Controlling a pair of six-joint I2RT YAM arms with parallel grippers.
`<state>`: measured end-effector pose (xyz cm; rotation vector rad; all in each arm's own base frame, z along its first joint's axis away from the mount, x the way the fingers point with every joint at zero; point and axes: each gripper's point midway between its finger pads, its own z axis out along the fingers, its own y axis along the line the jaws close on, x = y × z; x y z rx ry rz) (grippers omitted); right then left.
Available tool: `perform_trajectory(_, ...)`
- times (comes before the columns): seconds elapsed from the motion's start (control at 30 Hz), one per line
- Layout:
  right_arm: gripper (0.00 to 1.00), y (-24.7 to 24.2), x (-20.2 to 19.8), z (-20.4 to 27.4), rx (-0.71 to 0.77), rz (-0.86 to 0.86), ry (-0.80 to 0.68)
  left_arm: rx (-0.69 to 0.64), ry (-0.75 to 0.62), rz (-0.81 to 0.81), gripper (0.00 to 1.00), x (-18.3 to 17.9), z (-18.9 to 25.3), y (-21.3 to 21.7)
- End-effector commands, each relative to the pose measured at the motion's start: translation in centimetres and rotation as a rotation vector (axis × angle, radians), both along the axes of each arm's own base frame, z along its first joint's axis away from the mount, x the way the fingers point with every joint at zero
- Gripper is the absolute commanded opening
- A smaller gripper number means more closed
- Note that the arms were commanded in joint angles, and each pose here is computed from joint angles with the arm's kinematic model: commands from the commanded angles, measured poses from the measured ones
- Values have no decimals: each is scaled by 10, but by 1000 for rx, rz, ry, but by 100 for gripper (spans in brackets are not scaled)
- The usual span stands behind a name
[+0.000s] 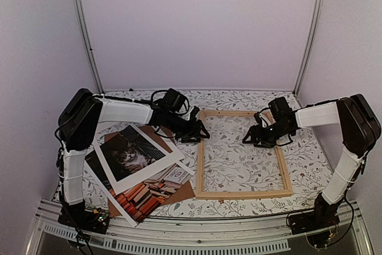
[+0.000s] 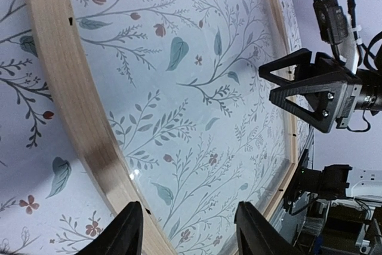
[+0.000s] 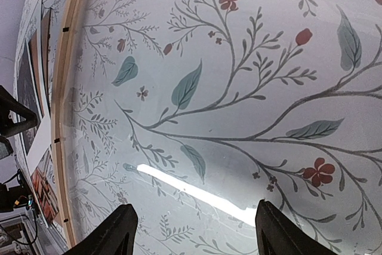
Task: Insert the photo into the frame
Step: Place the glass panel in the frame body.
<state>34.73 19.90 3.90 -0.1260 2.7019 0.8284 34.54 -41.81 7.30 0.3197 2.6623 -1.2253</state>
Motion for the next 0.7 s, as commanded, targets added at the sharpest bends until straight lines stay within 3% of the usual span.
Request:
perform_trajectory(0.0,72,1,0,2,-8,12,0,17,-76,19,56,8,19,11)
perform_trajectory(0.23,72,4,11,39,14,14,-94,95,-189,10,59,12,30,21)
perform_trajectory(0.4,73,-5,18,69,-22,-12,-176,188,-272,38,69,17,37,41)
perform_trajectory(0.67,74,-33,23,89,-167,-79,-240,337,-405,78,93,18,58,82)
